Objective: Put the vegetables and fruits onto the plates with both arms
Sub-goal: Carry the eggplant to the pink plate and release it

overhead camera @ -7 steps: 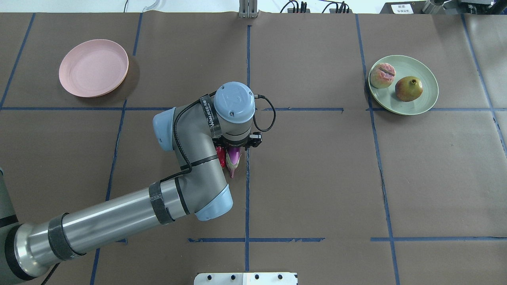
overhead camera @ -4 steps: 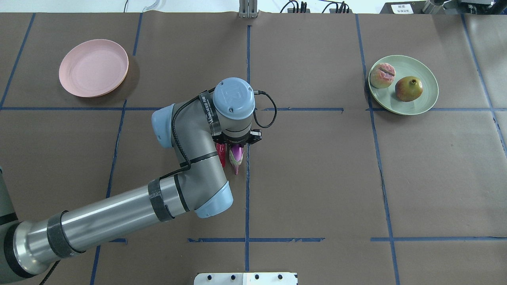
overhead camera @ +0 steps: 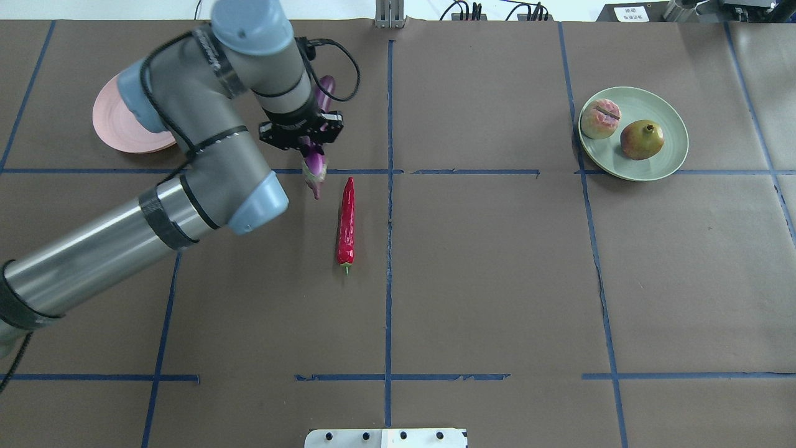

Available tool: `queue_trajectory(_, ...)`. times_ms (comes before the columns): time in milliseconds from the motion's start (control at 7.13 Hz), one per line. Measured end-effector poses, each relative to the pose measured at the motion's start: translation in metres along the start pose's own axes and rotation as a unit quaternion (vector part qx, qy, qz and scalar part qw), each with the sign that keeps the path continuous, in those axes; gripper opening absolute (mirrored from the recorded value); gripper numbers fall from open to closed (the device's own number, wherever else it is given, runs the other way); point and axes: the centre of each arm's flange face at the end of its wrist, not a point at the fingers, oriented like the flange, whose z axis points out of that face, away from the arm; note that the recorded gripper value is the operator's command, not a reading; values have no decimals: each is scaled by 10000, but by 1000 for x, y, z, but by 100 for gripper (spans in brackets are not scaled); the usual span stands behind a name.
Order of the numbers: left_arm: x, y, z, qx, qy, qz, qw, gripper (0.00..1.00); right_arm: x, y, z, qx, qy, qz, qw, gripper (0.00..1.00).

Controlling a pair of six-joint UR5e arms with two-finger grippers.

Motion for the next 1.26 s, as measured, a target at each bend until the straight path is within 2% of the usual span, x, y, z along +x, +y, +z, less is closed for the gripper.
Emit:
queue_trajectory(280, -128, -86, -6, 107, -451, 247, 9986, 0, 1, 2, 1, -8, 1, -2, 10000, 100)
queue_trajectory(421, -181, -120, -1, 67, -713, 422, 9965, 1, 1, 2, 1, -8, 1, -5, 10000, 100)
queue_trajectory(561, -224, -142, 9, -12, -904, 607, 9941, 12, 1, 2, 1, -9, -1, -4, 10000, 100)
queue_trajectory(701, -256, -150, 24, -49, -969, 755, 9924, 61, 1, 2, 1, -10, -3, -8, 10000, 100)
queue_trajectory(841, -276, -148, 38, -48, -962, 853, 9917, 100, 0, 2, 1, -11, -1, -11, 10000, 100)
queue_trajectory(1262, -273, -135, 50, -104, -808, 1035, 9913, 100, 0, 2, 1, -13, 0, -17, 10000, 100)
